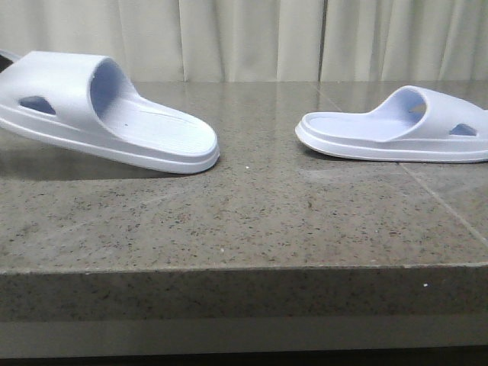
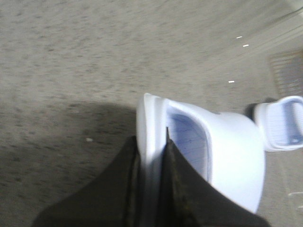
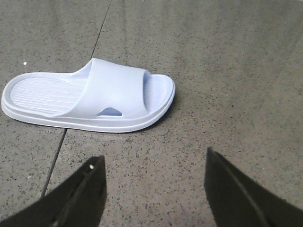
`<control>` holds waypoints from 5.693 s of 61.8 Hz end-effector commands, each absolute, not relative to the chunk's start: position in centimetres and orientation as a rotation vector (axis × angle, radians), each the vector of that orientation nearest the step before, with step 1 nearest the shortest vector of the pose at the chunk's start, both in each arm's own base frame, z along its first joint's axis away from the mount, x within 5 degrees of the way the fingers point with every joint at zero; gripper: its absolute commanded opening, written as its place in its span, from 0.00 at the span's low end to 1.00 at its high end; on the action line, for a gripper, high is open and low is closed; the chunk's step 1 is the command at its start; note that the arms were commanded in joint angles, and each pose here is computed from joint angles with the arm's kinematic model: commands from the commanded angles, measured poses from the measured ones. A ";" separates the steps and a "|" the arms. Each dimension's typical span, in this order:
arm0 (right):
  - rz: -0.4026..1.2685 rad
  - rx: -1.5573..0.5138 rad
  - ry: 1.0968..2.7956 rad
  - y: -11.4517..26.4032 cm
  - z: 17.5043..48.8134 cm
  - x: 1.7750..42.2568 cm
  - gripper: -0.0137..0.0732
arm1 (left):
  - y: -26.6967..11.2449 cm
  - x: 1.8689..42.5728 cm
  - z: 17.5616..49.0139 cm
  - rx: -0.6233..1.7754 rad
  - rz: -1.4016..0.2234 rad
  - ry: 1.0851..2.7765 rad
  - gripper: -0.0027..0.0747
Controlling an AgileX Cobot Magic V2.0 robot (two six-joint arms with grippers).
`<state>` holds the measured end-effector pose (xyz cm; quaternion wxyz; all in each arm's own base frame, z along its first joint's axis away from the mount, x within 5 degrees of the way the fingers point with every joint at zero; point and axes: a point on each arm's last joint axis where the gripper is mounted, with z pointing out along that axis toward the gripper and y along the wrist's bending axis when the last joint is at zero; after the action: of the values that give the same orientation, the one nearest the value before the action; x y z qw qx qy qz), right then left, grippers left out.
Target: Insert blue slippers together front up
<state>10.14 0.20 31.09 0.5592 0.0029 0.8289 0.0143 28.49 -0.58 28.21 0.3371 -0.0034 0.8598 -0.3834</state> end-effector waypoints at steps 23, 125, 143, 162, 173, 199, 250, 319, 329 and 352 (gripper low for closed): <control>0.009 0.127 2.030 -0.8 34.3 13.0 0.71 | -4.5 26.8 29.1 0.036 -1.032 2.136 0.01; 0.939 0.102 2.403 -7.1 23.7 34.8 0.40 | -5.2 26.7 29.0 0.056 -1.028 2.141 0.01; 0.948 0.080 2.408 -6.8 23.4 35.0 0.10 | -5.2 26.7 29.0 0.056 -1.028 2.141 0.01; 0.961 0.079 2.349 -6.7 25.2 34.5 0.08 | -5.2 26.7 29.0 0.054 -1.030 2.140 0.01; 0.944 0.031 2.277 -7.2 29.2 31.9 0.08 | -6.4 26.8 28.9 0.057 -1.083 2.135 0.01; 0.904 0.262 2.108 -9.2 32.3 23.9 0.08 | -10.1 29.2 25.1 -0.114 -1.113 2.217 0.01; 1.114 0.065 2.245 6.1 28.0 29.7 0.08 | -9.9 29.5 24.6 -0.139 -1.086 2.231 0.01; 1.141 -0.014 2.356 11.7 24.5 30.3 0.60 | -10.1 29.4 24.6 -0.124 -1.106 2.233 0.01; 1.138 0.021 2.353 9.0 24.7 30.7 0.72 | -10.1 29.4 24.6 -0.107 -1.100 2.240 0.01; 1.068 0.119 2.220 1.3 28.1 29.9 0.76 | -10.1 29.4 24.6 -0.105 -1.099 2.240 0.01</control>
<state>30.66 2.55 25.09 0.2885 0.0634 0.8680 0.3991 29.47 -9.59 22.65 0.3004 -0.0503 0.8688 -0.3904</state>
